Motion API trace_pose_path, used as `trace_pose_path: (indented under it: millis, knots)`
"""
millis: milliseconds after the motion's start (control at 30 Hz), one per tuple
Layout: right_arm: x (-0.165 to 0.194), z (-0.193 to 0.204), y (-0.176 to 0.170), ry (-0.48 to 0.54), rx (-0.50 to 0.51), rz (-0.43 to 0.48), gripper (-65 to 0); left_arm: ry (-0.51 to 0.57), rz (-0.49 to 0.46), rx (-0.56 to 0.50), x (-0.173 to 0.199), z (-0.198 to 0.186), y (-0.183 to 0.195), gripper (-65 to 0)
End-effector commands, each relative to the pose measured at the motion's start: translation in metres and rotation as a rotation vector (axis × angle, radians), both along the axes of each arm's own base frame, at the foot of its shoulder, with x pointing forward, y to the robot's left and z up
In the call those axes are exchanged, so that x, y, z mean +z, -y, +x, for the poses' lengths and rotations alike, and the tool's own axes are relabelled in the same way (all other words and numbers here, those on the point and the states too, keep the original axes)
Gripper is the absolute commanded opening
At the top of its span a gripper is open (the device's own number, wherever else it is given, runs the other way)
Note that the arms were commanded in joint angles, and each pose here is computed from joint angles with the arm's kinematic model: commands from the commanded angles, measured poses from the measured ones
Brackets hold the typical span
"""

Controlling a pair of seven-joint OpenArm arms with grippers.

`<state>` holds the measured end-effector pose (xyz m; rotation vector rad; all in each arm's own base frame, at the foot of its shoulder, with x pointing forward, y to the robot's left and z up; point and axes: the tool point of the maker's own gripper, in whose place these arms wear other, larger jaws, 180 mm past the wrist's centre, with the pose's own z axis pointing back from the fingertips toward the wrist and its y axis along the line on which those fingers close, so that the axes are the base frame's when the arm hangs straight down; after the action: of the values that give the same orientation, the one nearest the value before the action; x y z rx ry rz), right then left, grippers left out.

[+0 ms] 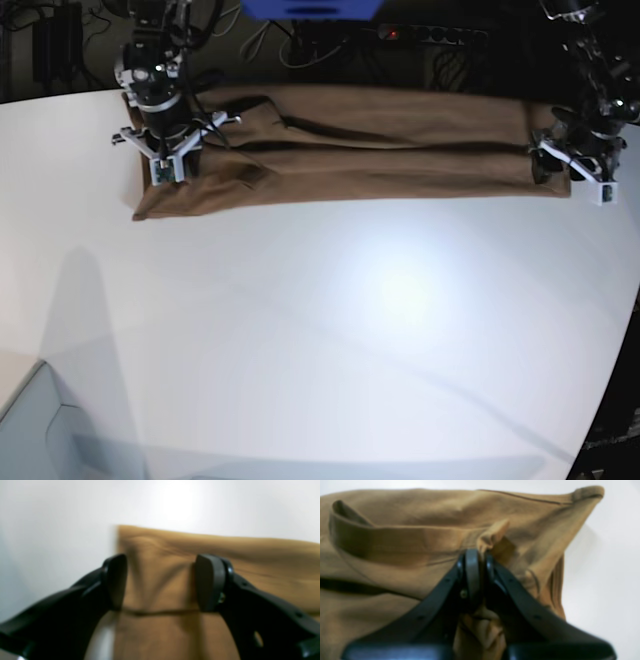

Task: Layout the t-shirt on the table in an organized manner, then fold the t-shirt properly
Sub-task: 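Lower the folded hem and adjust the strip ends with both grippers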

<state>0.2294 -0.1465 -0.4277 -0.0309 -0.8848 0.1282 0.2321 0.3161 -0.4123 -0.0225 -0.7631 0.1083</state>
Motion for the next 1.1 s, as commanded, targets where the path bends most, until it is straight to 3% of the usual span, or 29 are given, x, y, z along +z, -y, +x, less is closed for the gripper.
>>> trace_pose_path:
  millis: [0,233,333,533,1000,1067]
  knots:
    - [0.005,0.002,0.002,0.017,-0.002,-0.006,-62.7,0.054,0.028,-0.008,0.018,0.009,-0.006,-23.2]
    - [0.005,0.003,0.002,0.019,-0.002,-0.006,-62.7,0.125,-0.004,-0.033,0.042,0.005,0.006,-23.2]
    - [0.005,0.004,0.002,0.020,-0.002,-0.006,-62.7,0.120,0.011,0.026,0.043,-0.006,-0.014,-23.1]
    - [0.006,0.004,0.002,0.024,-0.001,-0.005,-62.7,0.040,-0.043,0.089,0.010,-0.024,-0.024,-23.0]
    - [0.009,0.010,0.002,0.034,-0.001,-0.006,-62.7,0.004,-0.100,0.130,-0.012,-0.024,-0.026,-23.5]
    - [0.009,0.010,0.002,0.034,-0.001,-0.006,-62.7,-0.007,-0.111,0.138,-0.017,-0.026,-0.026,-26.4]
